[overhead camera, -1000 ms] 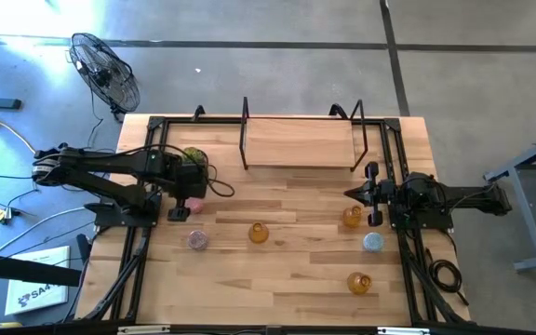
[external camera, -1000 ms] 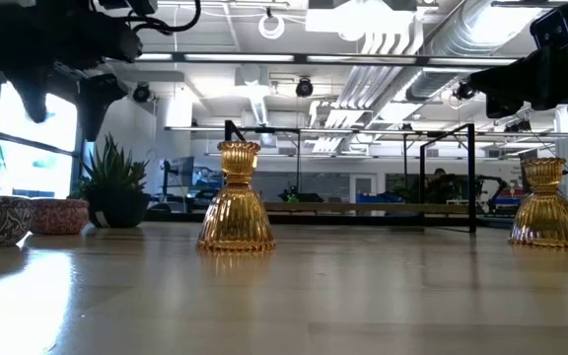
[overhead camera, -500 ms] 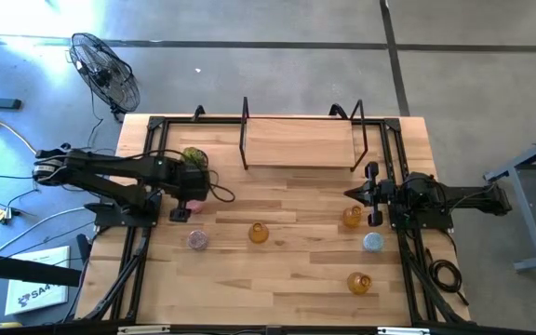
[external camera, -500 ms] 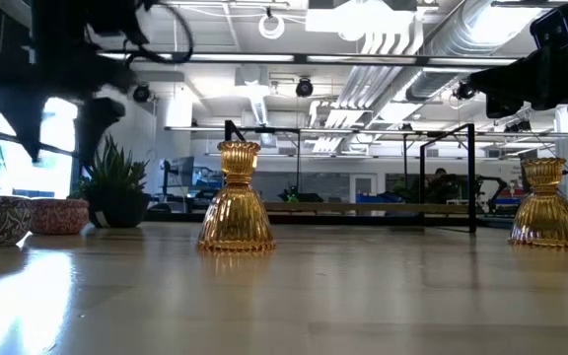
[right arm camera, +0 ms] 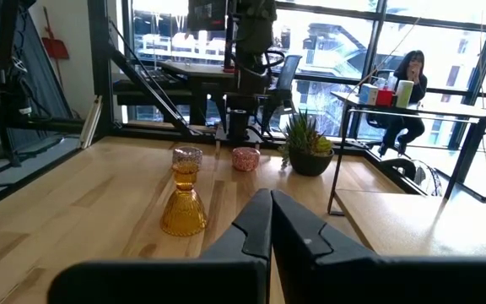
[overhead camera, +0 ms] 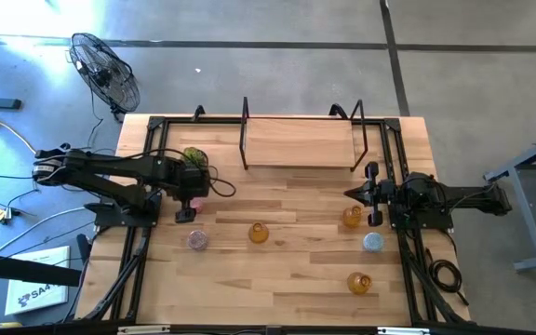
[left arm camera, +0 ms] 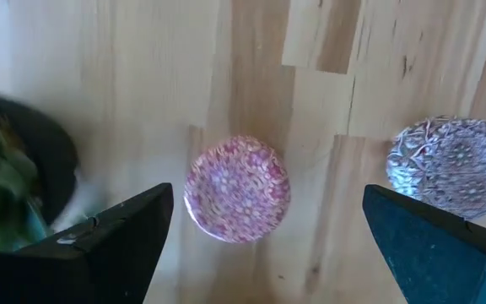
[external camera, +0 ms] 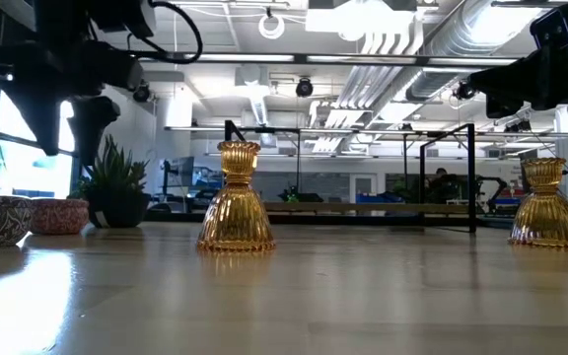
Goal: Pick & Place candle stick holders
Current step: Put the pink patterned scented candle on the shelf
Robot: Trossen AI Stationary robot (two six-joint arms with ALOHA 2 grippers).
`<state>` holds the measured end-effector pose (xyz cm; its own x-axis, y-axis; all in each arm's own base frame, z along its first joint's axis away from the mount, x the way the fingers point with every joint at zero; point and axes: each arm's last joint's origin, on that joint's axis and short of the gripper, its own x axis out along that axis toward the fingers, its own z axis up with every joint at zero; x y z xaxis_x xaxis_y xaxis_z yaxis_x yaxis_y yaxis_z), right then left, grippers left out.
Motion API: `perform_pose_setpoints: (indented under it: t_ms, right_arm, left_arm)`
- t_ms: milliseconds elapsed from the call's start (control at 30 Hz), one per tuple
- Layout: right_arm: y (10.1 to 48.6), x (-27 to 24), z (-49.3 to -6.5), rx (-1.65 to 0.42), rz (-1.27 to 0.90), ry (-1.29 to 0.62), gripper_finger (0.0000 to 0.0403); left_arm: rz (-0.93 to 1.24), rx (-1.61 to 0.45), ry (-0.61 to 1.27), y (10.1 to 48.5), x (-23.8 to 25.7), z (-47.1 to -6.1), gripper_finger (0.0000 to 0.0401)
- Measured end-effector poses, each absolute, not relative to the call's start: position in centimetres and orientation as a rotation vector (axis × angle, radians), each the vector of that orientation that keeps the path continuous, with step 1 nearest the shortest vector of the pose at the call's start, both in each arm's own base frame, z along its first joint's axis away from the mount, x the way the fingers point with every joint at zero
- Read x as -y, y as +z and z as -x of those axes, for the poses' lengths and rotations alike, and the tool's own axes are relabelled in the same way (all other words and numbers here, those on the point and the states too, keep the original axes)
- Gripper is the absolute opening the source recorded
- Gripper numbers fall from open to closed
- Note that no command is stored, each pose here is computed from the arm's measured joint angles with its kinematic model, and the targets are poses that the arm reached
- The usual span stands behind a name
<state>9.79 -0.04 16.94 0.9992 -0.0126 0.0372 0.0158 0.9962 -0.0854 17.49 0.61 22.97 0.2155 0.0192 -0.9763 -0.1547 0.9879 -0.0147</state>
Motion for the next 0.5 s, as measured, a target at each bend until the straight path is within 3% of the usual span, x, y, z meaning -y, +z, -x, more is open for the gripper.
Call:
perform_pose_setpoints:
  t_ms: [400,500]
  right_arm:
    - [17.0,0.0,-9.8,0.037,0.086,-0.014,0.0]
    - [16.9,0.0,-9.8,0.037,0.086,-0.014,0.0]
  left_arm:
    - [0.585,-1.37,0.5,20.3,-0.5,-16.5,0.0379]
    - [0.605,-1.332,0.532,19.6,-0.6,-16.6,0.0379]
